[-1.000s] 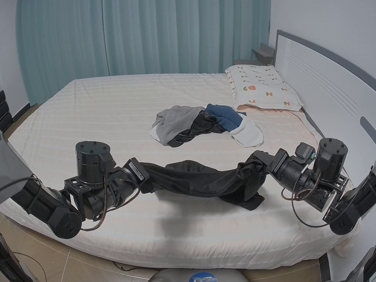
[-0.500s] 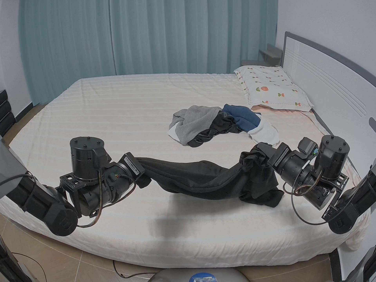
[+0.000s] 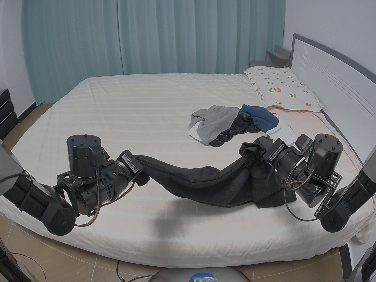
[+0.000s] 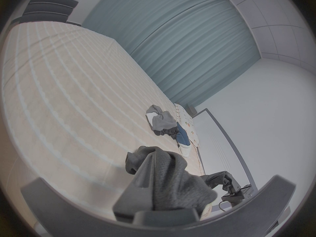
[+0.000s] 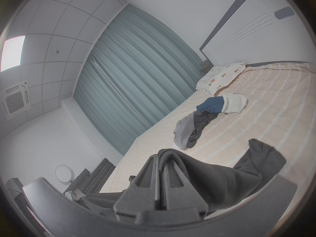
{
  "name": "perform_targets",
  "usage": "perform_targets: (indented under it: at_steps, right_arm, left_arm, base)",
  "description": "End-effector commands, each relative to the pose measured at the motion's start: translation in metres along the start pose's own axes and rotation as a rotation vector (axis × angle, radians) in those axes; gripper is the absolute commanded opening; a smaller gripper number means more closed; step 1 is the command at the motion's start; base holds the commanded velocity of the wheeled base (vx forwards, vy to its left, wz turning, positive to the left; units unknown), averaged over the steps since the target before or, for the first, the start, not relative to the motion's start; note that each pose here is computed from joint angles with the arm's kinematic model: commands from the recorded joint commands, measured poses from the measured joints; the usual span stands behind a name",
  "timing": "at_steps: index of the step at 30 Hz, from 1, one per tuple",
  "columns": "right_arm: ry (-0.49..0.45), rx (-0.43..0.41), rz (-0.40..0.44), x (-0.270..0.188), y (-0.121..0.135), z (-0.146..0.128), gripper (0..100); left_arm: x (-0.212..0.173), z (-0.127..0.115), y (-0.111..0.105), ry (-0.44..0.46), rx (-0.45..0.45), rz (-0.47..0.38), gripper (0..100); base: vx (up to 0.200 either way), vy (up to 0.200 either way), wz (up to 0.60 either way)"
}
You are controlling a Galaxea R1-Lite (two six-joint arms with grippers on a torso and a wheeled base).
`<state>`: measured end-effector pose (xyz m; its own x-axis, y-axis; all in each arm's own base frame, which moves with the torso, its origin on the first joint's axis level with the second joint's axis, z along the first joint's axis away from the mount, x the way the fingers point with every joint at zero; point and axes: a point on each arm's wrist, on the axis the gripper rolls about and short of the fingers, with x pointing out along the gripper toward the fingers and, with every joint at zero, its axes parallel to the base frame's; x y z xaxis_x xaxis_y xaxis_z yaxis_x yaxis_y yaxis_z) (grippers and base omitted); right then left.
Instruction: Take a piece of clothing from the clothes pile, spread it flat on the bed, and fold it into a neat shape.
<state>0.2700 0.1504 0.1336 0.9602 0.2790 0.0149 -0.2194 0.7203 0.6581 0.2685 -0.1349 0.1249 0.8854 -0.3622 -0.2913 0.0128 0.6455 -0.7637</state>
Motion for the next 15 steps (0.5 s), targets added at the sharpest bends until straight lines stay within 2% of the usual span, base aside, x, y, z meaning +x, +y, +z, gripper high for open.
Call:
perform_targets:
  at_steps: [1,15]
  right_arm:
    - [-0.013,0.002,0.006,0.0037,-0.0030,-0.0029,0]
    - [-0.028,0.023,0.034,0.0032,0.0001,0.0012,0]
  left_arm:
    - [-0.0025,0.0029,-0.0018,-0.010,-0.001,-0.008,0]
    - [-0.0028,0.0038,-0.0014,-0.013,-0.002,-0.006,0]
  base:
    - [0.000,0.200,0.00]
    - [0.000,0.200,0.00]
